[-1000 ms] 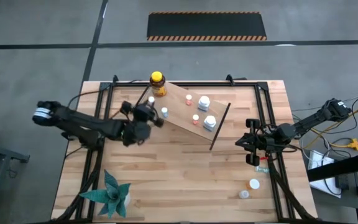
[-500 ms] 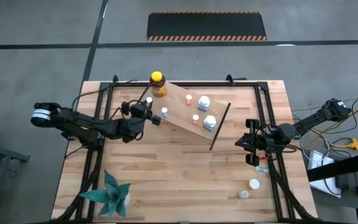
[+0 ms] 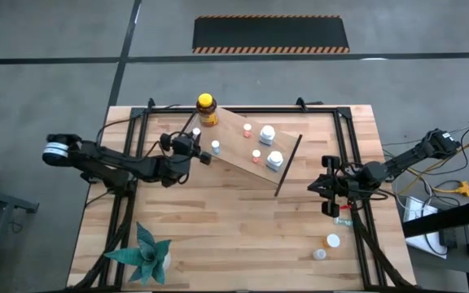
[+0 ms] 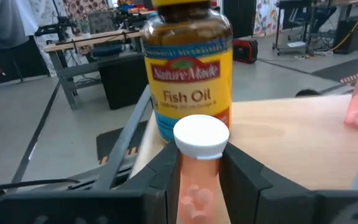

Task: Pick and place medicine bottles onto shelf by color
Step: Put the red pill bottle on the shelf, then put the orange pill bottle on the shelf

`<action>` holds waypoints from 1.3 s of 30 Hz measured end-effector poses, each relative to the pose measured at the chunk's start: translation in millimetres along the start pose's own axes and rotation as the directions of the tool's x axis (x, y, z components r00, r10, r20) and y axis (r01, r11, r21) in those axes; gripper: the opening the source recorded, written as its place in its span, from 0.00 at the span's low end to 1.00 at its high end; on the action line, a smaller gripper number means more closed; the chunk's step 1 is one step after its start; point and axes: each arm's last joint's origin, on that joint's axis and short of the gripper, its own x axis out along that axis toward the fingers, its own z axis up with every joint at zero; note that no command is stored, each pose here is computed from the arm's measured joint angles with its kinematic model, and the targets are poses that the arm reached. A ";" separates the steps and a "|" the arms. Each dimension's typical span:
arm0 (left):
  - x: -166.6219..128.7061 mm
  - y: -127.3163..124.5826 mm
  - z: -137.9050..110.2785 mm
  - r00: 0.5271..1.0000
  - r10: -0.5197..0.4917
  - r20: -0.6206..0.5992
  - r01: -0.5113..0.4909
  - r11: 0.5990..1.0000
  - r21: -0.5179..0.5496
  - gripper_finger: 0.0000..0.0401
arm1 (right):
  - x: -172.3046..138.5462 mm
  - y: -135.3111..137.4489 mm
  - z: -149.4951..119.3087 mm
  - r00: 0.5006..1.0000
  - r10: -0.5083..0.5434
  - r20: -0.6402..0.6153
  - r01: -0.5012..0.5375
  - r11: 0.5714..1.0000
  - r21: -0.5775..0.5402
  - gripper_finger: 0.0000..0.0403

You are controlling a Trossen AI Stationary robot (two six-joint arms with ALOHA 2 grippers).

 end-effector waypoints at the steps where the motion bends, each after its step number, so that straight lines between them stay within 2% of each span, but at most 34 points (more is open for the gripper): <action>1: 0.3 -0.4 -1.6 1.000 0.000 -0.004 0.000 1.000 0.011 0.18 | 0.0 0.1 -0.1 1.000 0.000 -0.001 0.000 1.000 0.000 0.02; 6: 2.4 -4.1 -6.9 1.000 0.019 -0.004 -0.019 0.999 0.026 0.20 | 0.0 0.1 -0.2 1.000 0.001 -0.002 -0.001 1.000 0.000 0.02; 23: 1.3 -4.0 -3.0 1.000 0.004 0.000 -0.004 1.000 0.011 0.42 | 0.0 0.2 -0.3 1.000 0.002 -0.002 -0.002 1.000 0.008 0.02; 30: -1.9 -4.8 7.8 1.000 -0.009 0.015 0.009 1.000 0.025 0.49 | 0.1 0.2 -0.3 1.000 0.003 -0.003 -0.003 1.000 0.008 0.02; 39: -12.1 -2.7 31.9 0.998 -0.040 0.051 0.038 0.998 0.040 0.50 | 0.1 0.5 -0.7 1.000 0.006 -0.007 -0.005 1.000 0.010 0.02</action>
